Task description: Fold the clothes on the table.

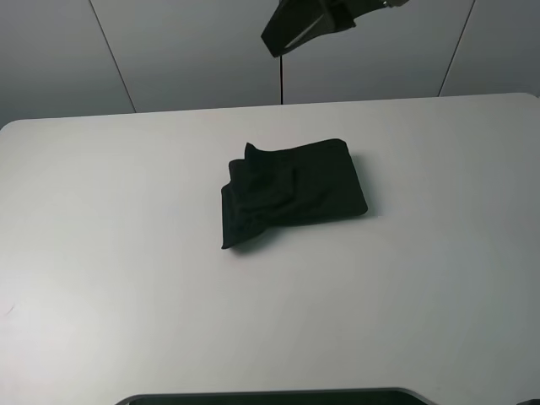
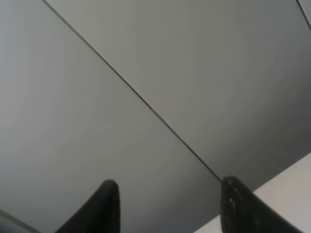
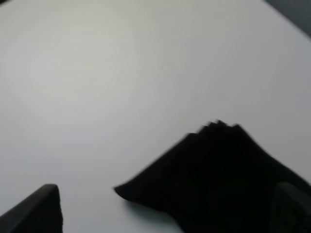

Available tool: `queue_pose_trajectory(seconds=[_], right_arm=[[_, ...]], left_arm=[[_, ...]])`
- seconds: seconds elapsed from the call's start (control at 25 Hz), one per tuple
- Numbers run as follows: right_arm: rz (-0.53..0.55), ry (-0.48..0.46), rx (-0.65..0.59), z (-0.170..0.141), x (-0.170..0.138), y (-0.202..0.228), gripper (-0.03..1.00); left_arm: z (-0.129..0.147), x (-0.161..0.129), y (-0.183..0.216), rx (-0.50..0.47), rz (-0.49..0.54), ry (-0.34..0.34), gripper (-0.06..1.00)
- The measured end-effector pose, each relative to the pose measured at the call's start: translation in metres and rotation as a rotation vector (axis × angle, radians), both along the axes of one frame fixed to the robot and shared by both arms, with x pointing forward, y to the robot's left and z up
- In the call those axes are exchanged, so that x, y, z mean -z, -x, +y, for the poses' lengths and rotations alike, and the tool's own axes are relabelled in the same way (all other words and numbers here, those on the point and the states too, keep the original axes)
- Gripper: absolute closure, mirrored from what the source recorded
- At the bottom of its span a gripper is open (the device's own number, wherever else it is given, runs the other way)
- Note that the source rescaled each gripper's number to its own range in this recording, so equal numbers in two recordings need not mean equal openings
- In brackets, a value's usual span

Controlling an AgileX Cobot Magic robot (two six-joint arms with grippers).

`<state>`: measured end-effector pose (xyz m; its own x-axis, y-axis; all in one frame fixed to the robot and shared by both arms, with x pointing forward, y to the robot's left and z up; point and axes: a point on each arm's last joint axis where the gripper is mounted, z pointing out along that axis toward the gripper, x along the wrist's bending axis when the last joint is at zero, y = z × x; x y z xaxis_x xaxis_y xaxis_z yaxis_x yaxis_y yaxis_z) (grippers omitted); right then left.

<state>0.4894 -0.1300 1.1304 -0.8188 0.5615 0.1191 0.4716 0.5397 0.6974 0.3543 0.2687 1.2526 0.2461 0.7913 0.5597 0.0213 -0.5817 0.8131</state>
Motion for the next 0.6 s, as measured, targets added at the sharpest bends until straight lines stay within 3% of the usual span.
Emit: queue_pose_trajectory(seconds=[0.16,0.32,0.48,0.6], right_arm=[[-0.195,0.197,0.094,-0.042,-0.037,0.034,-0.03],[-0.296,0.365,0.230,-0.085,-0.063,0.070,-0.03],[-0.448,0.528,0.448,-0.135,-0.090,0.111,-0.03],[-0.592,0.533,0.630,-0.169,-0.110,0.148,-0.03]], left_arm=[[0.028,-0.006,0.044,-0.040,-0.038,0.095,0.35],[0.054,0.000,0.083,-0.097,-0.015,0.212,0.35],[0.070,0.014,0.104,-0.168,0.086,0.248,0.35],[0.075,0.021,0.109,-0.200,0.143,0.248,0.35]])
